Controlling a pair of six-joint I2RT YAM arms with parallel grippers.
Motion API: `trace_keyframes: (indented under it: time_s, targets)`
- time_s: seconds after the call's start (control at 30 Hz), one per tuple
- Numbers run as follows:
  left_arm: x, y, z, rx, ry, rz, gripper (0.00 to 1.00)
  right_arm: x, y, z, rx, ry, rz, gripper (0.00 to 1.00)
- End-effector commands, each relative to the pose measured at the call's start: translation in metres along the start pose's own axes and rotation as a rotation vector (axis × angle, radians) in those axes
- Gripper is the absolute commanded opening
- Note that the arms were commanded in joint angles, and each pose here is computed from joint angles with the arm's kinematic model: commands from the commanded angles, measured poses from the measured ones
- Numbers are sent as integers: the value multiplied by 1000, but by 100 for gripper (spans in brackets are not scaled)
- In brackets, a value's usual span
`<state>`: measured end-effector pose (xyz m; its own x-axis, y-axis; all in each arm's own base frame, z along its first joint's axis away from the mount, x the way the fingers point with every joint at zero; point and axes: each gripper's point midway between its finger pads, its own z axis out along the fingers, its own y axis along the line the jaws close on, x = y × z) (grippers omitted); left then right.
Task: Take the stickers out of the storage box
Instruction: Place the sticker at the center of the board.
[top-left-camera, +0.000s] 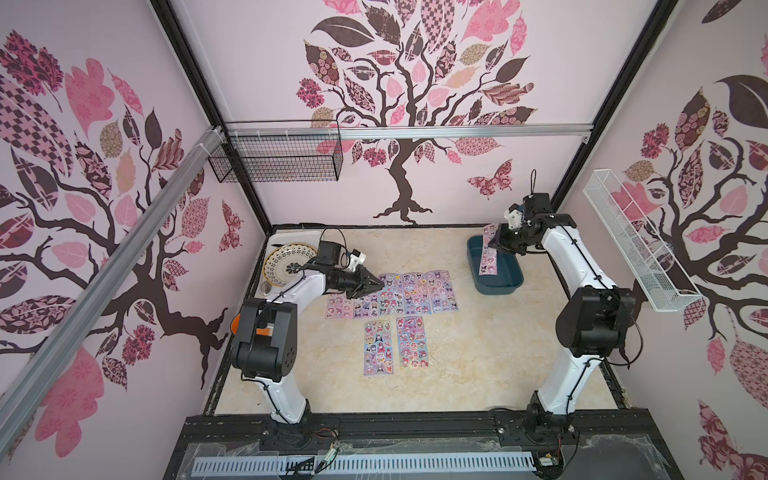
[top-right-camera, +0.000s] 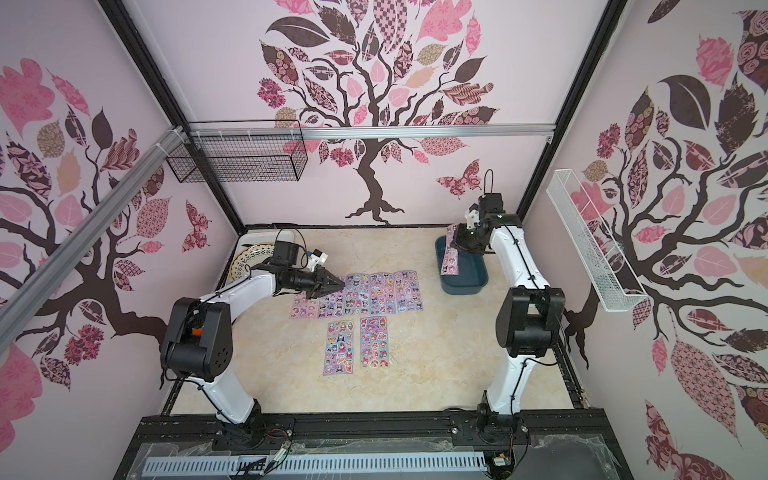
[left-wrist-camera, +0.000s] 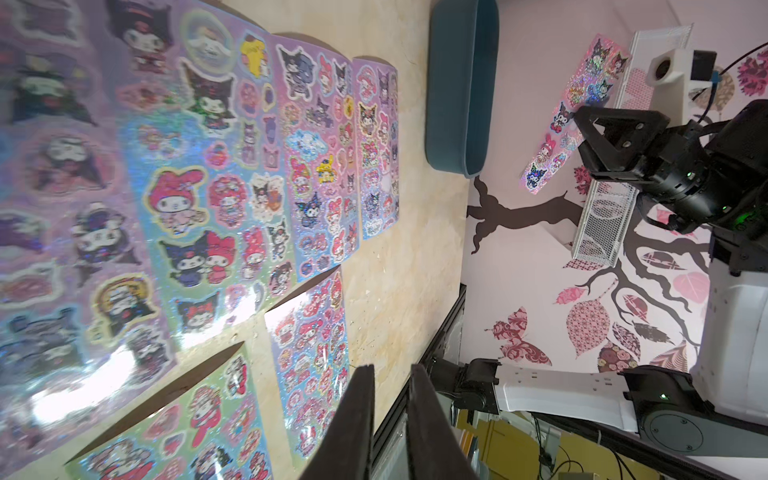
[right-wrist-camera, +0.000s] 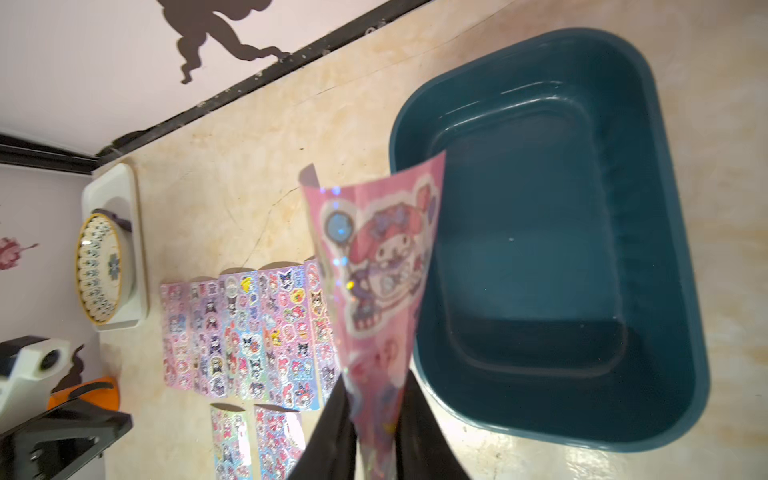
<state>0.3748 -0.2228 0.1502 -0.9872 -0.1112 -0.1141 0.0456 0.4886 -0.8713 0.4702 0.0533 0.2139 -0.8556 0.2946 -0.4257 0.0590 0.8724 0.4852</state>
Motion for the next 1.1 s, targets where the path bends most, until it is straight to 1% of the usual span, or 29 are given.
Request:
trace_keyframes:
  time_s: [0.0,0.07,0.2,0.27,0.43,0.67,0.83,1.07]
  targets:
    - [-8,-34,17,58,24,60,21,3,35,-25,-163,-34,7,21]
    - [-14,-51,26,84,40,77,22,12,45,-29,-234,-22,29,21]
    - [-29,-81,38,138,48,97,22,29,68,-30,-421,18,93,21]
    - [-34,-92,44,156,55,105,21,37,74,-28,-476,41,116,21]
    - [-34,-104,56,203,66,115,22,59,88,-17,-520,80,136,21]
    - [-21,-94,62,229,114,125,22,87,124,6,-584,170,133,21]
    - [-16,-93,64,260,131,113,23,93,146,13,-636,208,137,22]
    - [-15,-97,62,274,139,128,26,99,156,22,-648,242,139,23]
